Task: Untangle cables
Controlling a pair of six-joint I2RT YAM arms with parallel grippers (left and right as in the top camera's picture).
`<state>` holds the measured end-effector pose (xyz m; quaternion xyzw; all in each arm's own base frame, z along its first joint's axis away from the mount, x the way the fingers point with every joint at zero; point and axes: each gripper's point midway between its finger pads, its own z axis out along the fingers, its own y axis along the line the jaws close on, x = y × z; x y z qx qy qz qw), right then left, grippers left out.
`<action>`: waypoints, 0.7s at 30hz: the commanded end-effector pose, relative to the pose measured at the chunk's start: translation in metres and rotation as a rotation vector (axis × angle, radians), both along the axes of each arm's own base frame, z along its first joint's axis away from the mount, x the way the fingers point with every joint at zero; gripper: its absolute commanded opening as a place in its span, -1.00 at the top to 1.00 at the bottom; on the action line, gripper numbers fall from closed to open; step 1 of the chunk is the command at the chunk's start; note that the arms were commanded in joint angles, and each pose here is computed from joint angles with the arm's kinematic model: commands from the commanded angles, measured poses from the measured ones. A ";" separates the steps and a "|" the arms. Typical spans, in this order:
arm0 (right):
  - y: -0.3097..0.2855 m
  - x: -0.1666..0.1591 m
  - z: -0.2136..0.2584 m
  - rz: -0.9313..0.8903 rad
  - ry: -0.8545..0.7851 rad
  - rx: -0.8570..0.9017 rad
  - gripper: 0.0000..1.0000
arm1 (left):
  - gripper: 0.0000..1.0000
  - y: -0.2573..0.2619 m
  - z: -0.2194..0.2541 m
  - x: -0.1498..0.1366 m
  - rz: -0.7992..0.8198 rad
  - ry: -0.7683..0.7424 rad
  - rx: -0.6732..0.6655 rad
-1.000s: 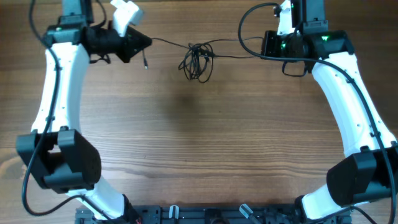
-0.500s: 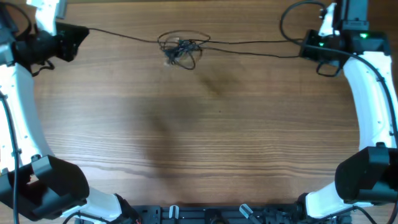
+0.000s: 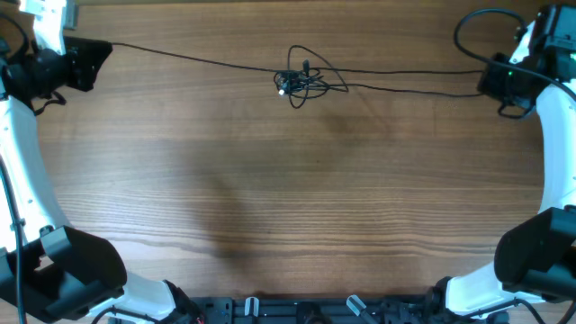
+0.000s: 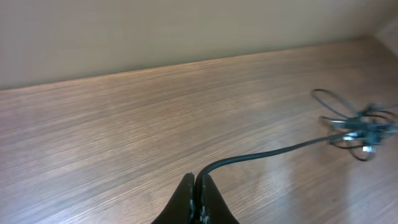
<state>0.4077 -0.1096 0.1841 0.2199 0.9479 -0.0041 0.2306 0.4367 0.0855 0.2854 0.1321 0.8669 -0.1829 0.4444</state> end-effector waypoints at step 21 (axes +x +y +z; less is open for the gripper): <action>0.024 0.003 0.016 0.134 -0.063 0.117 0.91 | 0.88 0.018 0.014 -0.004 0.104 -0.002 0.004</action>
